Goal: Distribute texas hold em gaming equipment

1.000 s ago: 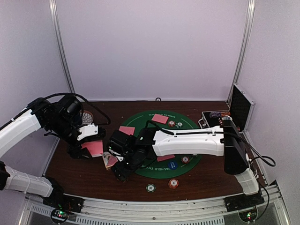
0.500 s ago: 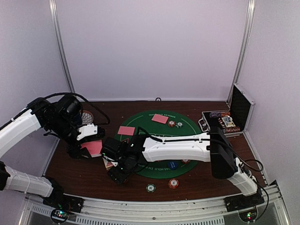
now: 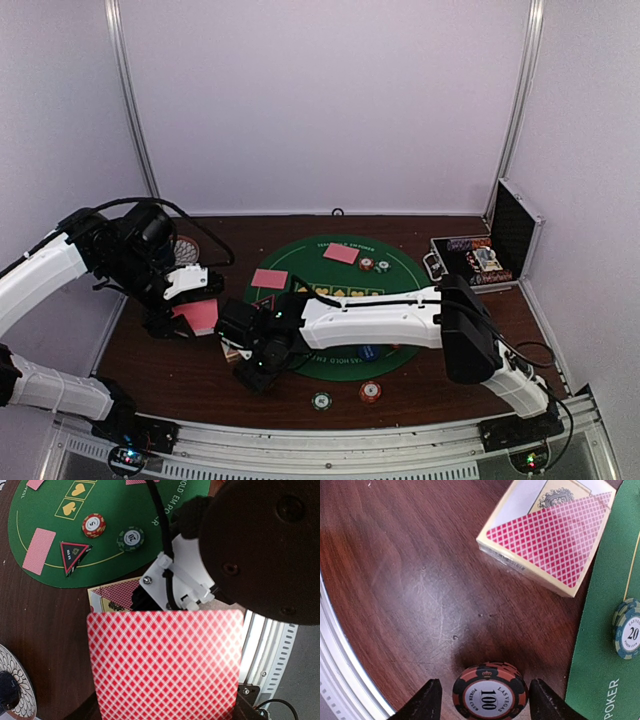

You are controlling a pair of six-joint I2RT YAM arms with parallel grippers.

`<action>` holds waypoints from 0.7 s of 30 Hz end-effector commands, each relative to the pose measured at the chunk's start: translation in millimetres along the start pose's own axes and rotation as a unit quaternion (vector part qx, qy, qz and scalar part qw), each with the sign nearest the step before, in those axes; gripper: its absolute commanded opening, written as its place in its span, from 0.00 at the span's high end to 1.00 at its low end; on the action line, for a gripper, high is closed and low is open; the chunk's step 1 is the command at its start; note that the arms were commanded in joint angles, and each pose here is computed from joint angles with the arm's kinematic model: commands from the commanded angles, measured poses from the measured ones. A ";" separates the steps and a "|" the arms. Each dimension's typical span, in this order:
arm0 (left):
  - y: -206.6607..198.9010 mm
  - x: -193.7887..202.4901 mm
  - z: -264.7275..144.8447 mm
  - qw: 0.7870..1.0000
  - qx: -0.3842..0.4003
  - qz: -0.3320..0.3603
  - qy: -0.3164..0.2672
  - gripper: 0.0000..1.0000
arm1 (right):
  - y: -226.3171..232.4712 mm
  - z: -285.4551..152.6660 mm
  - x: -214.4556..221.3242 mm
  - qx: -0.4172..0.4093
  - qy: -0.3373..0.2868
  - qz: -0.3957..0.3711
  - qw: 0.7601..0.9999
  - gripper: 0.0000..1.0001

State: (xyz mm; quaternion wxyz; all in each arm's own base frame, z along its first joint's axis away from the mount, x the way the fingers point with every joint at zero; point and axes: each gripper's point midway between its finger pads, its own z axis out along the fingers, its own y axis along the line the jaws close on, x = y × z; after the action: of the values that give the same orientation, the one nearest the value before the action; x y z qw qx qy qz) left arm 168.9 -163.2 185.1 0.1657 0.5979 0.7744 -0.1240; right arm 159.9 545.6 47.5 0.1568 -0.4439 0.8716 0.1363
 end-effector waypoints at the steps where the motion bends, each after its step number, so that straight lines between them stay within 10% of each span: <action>1: 1.4 -10.0 -7.9 1.000 -0.002 0.005 -0.023 1.00 | -2.2 -3.8 -6.2 0.011 -0.010 -0.003 1.000 0.39; 21: 0.0 -9.3 -7.1 1.000 0.001 0.003 -0.023 1.00 | -8.4 -9.1 -11.7 0.027 -0.021 -0.006 0.999 0.51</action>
State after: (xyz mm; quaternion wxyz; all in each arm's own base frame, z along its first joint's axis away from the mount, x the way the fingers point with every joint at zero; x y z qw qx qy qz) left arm 168.2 -163.5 185.2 0.1651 0.5979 0.7742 -0.1259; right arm 165.1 544.0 47.6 0.1683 -0.4440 0.8711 0.1251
